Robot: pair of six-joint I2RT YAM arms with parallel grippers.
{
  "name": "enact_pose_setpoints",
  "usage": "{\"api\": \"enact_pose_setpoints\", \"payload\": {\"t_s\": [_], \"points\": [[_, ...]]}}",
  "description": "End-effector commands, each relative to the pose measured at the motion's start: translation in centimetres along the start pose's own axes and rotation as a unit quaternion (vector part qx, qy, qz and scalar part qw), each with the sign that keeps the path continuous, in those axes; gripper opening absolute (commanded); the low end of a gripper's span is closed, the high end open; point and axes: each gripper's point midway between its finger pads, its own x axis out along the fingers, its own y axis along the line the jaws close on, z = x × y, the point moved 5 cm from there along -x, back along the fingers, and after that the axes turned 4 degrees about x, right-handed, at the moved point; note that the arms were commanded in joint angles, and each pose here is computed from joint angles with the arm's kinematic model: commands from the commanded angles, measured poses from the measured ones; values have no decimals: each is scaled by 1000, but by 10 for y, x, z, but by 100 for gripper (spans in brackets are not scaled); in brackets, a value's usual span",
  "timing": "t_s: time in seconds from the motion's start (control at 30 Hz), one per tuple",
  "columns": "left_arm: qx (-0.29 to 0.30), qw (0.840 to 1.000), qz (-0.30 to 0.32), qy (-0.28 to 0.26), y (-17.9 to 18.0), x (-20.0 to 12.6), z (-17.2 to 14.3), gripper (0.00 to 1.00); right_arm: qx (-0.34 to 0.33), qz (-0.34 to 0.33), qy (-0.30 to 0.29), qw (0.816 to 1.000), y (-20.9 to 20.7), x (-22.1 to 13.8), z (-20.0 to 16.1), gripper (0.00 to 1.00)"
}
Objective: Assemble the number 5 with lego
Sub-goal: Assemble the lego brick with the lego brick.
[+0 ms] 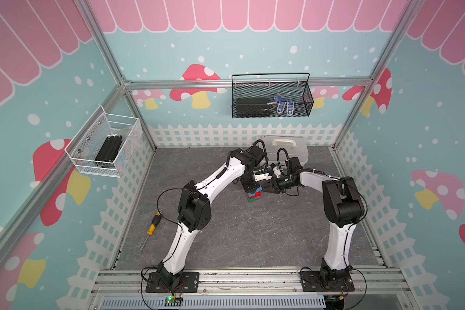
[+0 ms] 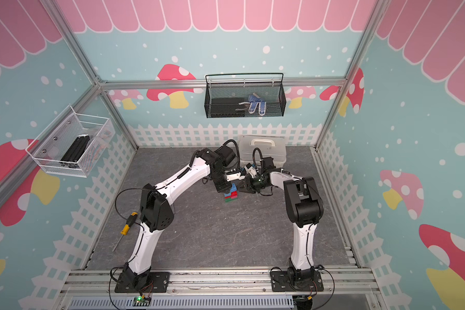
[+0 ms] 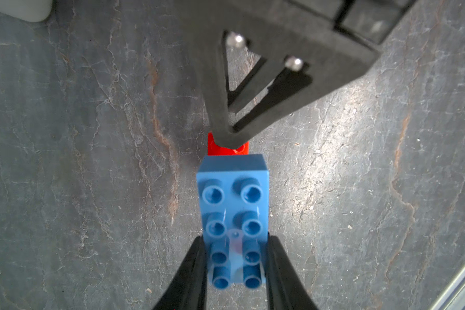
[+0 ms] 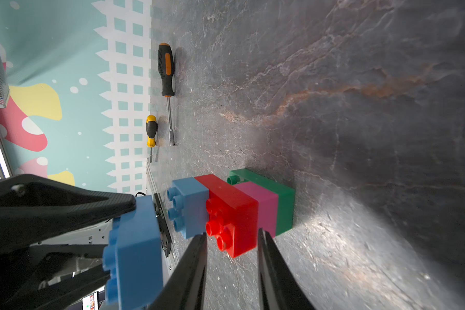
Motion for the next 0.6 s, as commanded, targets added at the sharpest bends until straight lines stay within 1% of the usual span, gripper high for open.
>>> {"api": "enact_pose_setpoints", "payload": {"t_s": [0.0, 0.57], "points": [[15, 1000, 3, -1, 5, -5, 0, 0, -10, -2, 15, 1000, 1, 6, -1, 34], [12, 1000, -8, 1, 3, 0, 1, 0, -3, -17, 27, 999, -7, 14, -3, 36]]}}
